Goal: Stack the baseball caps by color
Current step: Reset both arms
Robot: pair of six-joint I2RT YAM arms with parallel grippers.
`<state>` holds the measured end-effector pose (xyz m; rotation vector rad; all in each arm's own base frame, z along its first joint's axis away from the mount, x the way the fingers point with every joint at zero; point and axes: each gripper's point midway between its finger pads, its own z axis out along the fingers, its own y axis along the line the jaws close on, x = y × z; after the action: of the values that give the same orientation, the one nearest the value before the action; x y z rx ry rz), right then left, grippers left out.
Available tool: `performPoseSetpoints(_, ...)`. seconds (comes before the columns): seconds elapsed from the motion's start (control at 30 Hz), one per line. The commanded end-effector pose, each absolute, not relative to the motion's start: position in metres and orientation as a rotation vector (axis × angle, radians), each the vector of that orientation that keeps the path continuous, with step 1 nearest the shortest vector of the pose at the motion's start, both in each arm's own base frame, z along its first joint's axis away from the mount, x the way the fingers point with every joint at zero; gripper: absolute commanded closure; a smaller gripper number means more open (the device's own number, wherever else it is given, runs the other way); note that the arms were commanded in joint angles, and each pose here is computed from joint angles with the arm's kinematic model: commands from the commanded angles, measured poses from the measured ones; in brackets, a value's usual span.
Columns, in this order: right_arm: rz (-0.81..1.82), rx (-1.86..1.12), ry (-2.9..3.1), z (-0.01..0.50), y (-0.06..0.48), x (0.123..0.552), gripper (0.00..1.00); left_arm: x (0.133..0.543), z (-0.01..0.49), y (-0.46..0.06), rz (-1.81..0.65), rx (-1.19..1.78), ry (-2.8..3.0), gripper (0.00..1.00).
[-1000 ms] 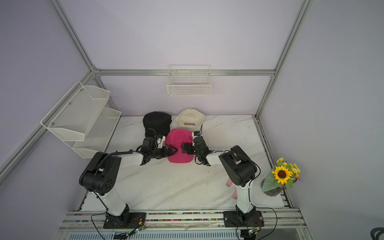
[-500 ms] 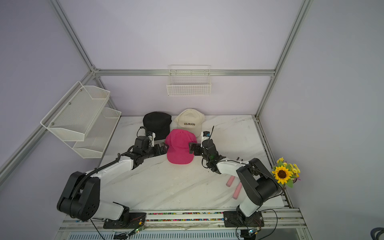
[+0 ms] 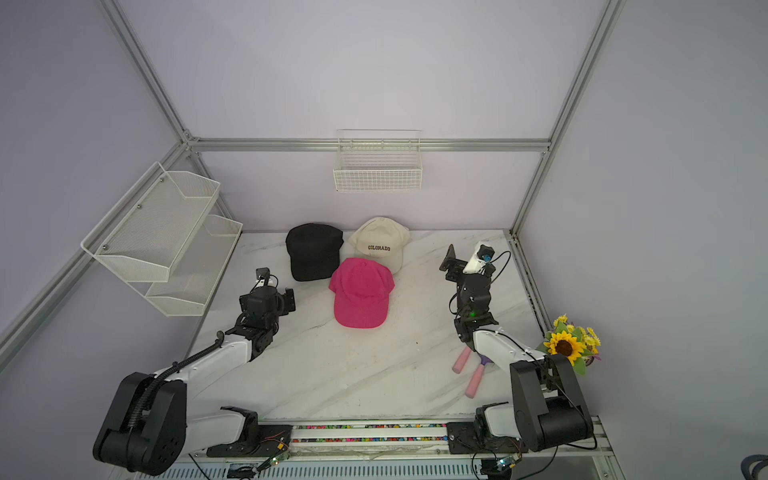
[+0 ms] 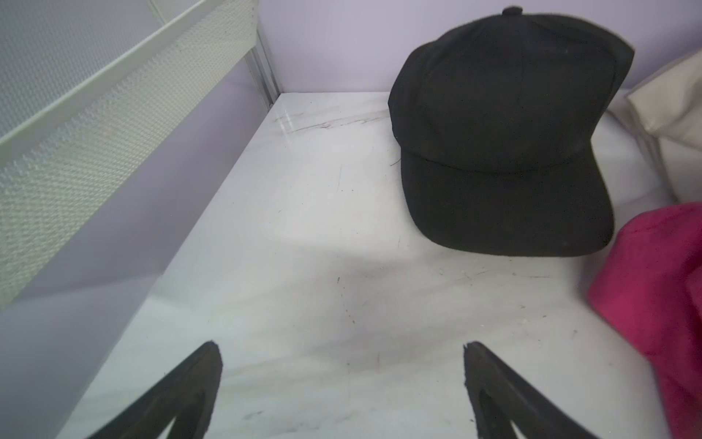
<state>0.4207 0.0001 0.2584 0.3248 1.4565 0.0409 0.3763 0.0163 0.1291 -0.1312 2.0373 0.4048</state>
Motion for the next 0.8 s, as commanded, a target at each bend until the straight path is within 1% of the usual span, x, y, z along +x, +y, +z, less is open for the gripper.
performPoseSetpoints(0.0,-0.069,0.274,1.427,0.25,-0.024,0.416,0.03,0.393,0.129,0.01,0.382,0.058,1.972,0.0)
performPoseSetpoints(0.07,-0.077,0.247,1.444,0.237,-0.032,0.417,0.03,0.396,0.125,0.004,0.291,0.094,1.935,0.0)
performPoseSetpoints(0.13,-0.058,0.221,1.445,0.229,-0.034,0.419,0.03,0.396,0.131,0.003,0.251,0.1,1.898,0.0)
performPoseSetpoints(0.23,-0.028,0.164,1.384,0.24,-0.025,0.415,0.03,0.397,0.137,0.011,0.151,0.04,1.856,0.0)
performPoseSetpoints(0.37,-0.012,0.088,1.312,0.251,-0.015,0.413,0.03,0.391,0.138,0.007,0.055,0.051,1.798,0.0)
performPoseSetpoints(0.43,-0.034,0.068,1.302,0.252,-0.016,0.415,0.03,0.387,0.122,0.007,0.057,0.055,1.762,0.0)
performPoseSetpoints(0.5,-0.051,0.042,1.241,0.255,-0.014,0.401,0.03,0.389,0.122,0.006,0.065,0.066,1.708,0.0)
performPoseSetpoints(0.63,-0.044,0.027,1.17,0.251,-0.014,0.377,0.03,0.396,0.113,0.042,0.186,-0.157,1.816,0.0)
performPoseSetpoints(0.77,-0.023,0.052,1.202,0.243,-0.022,0.389,0.03,0.397,0.113,0.046,0.21,-0.178,1.805,0.0)
